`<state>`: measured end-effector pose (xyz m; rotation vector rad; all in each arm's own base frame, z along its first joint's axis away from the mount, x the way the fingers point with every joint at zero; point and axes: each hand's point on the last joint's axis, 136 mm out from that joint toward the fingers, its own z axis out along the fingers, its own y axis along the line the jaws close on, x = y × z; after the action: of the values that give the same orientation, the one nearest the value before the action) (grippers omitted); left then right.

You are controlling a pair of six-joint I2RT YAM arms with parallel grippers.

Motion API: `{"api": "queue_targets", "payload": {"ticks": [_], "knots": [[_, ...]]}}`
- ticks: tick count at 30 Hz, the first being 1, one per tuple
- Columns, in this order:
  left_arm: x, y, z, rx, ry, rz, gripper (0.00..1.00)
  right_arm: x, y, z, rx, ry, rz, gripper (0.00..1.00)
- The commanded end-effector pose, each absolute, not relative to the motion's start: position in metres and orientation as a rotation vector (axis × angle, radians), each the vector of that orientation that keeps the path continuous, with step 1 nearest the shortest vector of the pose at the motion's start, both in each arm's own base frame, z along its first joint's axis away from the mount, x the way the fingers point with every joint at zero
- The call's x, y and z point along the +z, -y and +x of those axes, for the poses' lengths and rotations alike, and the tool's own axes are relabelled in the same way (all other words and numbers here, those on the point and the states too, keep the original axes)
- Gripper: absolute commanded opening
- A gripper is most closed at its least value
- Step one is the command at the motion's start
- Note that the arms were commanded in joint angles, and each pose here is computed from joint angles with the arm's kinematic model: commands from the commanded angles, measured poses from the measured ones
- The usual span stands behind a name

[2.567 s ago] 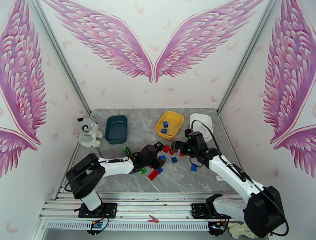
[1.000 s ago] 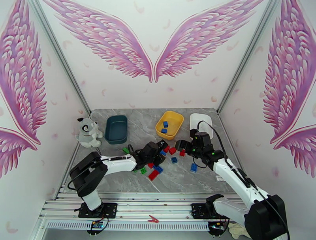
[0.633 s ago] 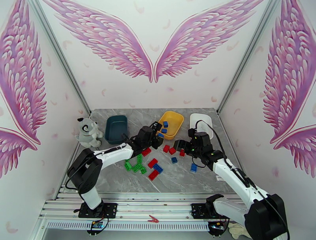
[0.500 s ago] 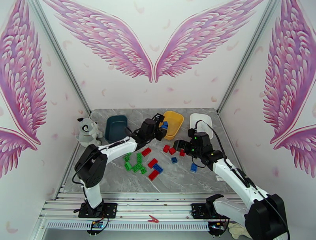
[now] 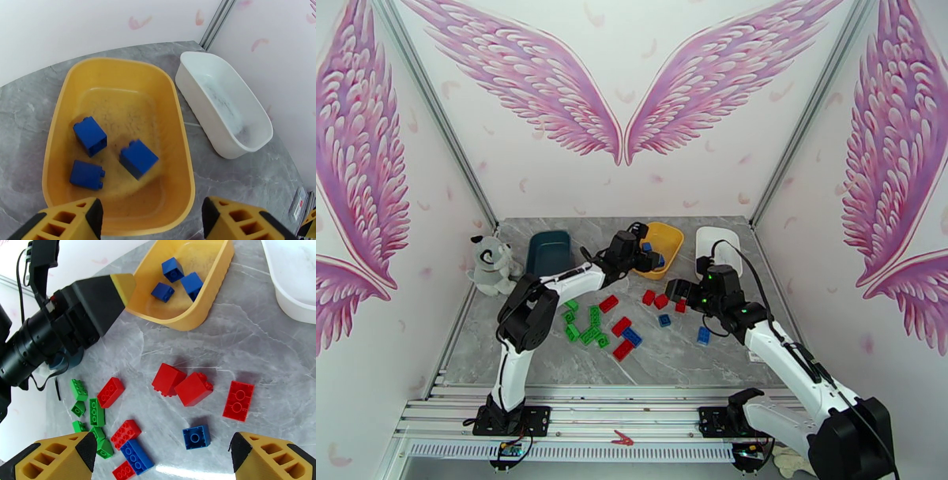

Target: Sort the legos into containers by color

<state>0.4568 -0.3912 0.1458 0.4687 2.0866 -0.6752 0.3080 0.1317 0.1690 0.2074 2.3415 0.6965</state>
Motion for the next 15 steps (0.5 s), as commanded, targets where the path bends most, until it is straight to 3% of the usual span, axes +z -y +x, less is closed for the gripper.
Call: {"api": "queue_targets", "payload": {"ticks": [1, 7, 15], "knots": [[0.197, 0.383, 0.437, -0.667, -1.984, 0.451, 0.70, 0.166, -0.130, 0.307, 0.663, -2.360, 0.191, 0.91], [0.200, 0.350, 0.401, -0.560, -1.998, 0.405, 0.71, 0.155, -0.135, 0.309, 0.653, -2.399, 0.177, 0.85], [0.225, 0.296, 0.345, -0.531, -2.062, 0.323, 0.83, 0.104, -0.158, 0.312, 0.527, -2.559, 0.105, 0.80]]}}
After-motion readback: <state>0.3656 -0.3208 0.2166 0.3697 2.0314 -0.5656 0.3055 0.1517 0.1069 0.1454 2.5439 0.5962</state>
